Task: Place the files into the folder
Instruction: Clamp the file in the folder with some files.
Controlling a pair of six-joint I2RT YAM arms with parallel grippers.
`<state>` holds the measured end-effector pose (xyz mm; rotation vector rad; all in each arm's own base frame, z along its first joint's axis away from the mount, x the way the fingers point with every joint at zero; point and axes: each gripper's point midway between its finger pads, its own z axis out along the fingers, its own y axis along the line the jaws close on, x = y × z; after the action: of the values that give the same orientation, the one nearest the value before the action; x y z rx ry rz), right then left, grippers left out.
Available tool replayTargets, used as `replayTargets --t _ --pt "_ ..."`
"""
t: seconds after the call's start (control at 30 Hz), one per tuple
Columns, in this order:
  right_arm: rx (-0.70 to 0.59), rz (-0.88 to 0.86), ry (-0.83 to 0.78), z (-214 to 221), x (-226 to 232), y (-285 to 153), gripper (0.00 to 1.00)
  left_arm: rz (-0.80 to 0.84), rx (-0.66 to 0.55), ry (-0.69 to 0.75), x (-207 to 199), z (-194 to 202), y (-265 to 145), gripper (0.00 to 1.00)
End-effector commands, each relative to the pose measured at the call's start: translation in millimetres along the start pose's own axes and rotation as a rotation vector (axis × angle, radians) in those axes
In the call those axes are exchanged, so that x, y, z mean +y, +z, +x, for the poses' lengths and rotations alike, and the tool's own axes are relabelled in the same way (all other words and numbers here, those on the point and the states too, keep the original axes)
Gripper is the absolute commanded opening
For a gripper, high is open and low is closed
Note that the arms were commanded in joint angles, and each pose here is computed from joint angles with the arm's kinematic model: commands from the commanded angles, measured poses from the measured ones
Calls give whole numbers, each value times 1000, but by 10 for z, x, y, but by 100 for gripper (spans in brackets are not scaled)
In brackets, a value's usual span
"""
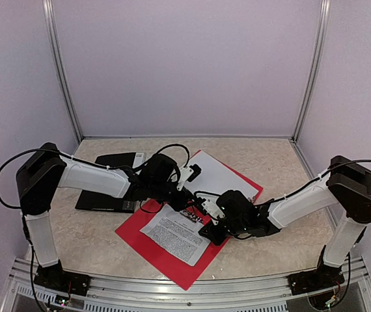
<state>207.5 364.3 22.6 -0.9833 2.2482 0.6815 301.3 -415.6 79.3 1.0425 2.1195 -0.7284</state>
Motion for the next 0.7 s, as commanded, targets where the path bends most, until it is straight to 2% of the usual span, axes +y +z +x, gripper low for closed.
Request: replayTargets --t 0.0,0.5,0.67 --pt "102 6 1 284 -12 23 15 -1 29 -12 48 52 35 25" --pt "111 3 4 303 -8 39 15 -3 40 -24 53 106 31 21" --pt "112 3 3 308 -8 39 15 2 40 -34 37 122 3 26"
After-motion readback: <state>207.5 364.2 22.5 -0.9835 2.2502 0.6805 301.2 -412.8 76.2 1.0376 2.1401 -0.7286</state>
